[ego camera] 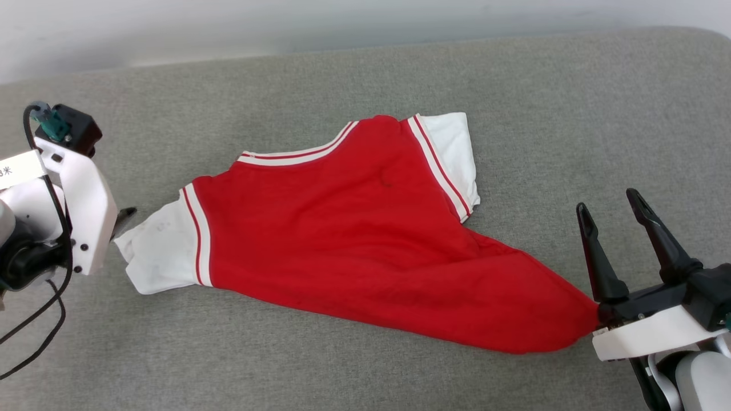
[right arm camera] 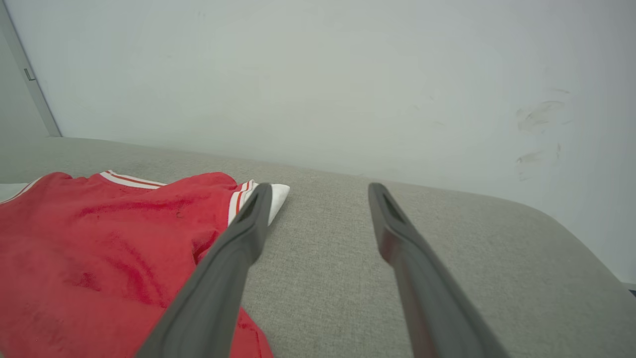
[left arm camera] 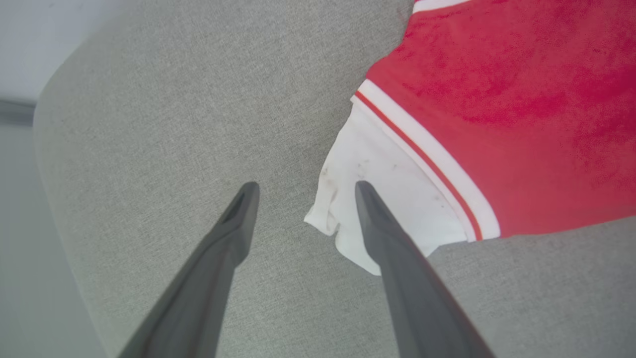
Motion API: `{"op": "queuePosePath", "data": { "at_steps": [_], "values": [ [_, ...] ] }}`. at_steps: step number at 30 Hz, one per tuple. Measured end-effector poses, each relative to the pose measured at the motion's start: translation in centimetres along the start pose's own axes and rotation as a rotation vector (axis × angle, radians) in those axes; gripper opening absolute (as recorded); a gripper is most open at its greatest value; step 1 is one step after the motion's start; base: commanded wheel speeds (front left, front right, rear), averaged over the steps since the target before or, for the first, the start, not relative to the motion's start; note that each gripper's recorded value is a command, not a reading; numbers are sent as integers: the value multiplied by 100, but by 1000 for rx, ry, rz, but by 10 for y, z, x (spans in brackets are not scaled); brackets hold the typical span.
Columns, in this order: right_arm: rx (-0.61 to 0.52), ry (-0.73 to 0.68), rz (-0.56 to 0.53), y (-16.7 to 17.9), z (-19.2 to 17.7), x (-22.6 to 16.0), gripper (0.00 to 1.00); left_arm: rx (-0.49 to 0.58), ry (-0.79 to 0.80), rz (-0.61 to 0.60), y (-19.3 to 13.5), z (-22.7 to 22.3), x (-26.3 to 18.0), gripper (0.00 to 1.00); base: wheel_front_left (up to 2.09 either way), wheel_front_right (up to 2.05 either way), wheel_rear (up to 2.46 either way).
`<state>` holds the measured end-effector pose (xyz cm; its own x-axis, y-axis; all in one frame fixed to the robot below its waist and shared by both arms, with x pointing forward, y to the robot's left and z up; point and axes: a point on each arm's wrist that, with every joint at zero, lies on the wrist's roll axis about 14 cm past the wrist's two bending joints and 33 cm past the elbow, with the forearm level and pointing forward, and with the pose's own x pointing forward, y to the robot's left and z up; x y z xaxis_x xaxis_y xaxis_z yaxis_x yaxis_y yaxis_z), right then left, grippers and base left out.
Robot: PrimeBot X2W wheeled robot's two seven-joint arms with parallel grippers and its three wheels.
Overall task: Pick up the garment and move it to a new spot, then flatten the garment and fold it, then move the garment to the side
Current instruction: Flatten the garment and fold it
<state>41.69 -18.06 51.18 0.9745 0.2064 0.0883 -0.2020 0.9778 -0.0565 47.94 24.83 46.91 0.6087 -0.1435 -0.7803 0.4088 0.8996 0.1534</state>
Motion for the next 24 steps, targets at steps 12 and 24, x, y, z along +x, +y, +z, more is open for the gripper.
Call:
{"op": "queuePosePath", "data": {
  "at_steps": [12, 24],
  "values": [
    [-18, 38, -15, -10, -18, 10, 100, -10, 299, -59, -17, -63, 53, 100, 0, 0, 0],
    [-73, 1, -17, -21, -4, 17, 100, -34, 254, -98, -26, -63, 61, 0, 0, 0, 0]
  ]
}}
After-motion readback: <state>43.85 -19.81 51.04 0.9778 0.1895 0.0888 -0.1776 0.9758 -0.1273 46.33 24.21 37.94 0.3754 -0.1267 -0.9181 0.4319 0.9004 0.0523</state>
